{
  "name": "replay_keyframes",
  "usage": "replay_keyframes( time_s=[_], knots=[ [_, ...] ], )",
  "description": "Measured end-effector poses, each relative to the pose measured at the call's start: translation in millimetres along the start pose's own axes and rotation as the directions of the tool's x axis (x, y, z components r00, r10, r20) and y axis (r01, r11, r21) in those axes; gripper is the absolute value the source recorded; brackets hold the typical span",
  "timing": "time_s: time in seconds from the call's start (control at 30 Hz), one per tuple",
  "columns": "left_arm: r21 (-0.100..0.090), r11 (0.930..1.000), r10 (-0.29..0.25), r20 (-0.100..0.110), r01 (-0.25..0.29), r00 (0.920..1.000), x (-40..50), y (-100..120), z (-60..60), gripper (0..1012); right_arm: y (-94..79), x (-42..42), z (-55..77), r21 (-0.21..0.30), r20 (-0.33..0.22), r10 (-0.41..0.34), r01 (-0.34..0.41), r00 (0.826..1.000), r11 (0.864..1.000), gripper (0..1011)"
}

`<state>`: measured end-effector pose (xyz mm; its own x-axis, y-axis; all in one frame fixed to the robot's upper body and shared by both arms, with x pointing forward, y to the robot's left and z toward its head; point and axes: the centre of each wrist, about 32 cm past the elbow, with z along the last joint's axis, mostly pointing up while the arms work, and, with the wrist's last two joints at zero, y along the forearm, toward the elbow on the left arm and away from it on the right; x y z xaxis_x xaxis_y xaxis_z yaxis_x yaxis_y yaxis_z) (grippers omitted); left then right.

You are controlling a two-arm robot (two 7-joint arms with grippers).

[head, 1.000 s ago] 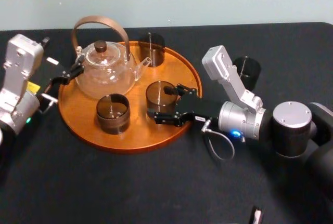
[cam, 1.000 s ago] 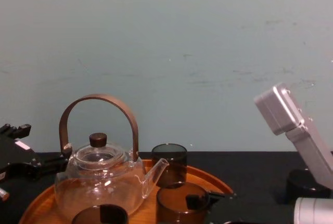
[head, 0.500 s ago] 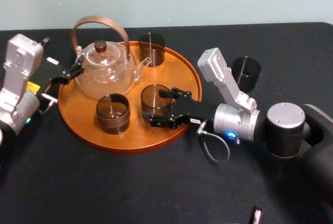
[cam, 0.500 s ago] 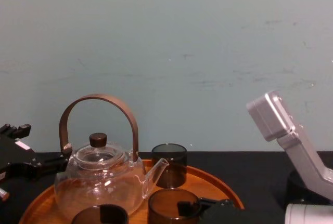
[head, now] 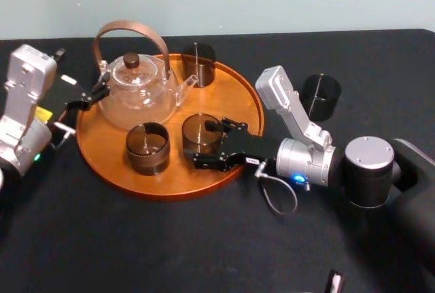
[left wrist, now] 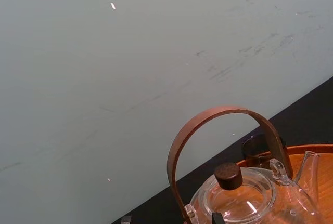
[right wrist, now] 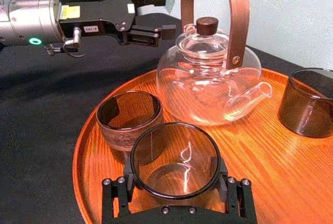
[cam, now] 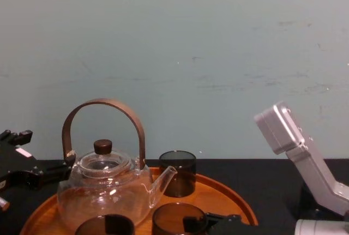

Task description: Pick up the glass from the table and place it on the tray.

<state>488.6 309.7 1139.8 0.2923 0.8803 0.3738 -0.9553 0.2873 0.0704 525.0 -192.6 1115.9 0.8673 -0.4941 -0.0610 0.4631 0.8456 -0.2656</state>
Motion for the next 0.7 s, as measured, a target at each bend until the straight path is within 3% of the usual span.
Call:
replay_keyframes(
  time_s=[0.43, 0.6, 0.7],
  knots=[
    [0.0, 1.0, 0.0, 0.0, 0.0, 1.0, 0.0, 0.0, 0.0, 1001, 0.0, -0.1, 0.0, -0.001, 0.0, -0.001, 0.001, 1.0, 1.0, 908],
    [0.0, 1.0, 0.0, 0.0, 0.0, 1.0, 0.0, 0.0, 0.0, 1001, -0.1, 0.0, 0.1, 0.0, 0.0, -0.001, 0.001, 1.0, 1.0, 1002],
    [0.0, 1.0, 0.0, 0.0, 0.0, 1.0, 0.0, 0.0, 0.0, 1001, -0.1, 0.1, 0.1, 0.0, -0.001, -0.001, 0.001, 1.0, 1.0, 1002]
  ],
)
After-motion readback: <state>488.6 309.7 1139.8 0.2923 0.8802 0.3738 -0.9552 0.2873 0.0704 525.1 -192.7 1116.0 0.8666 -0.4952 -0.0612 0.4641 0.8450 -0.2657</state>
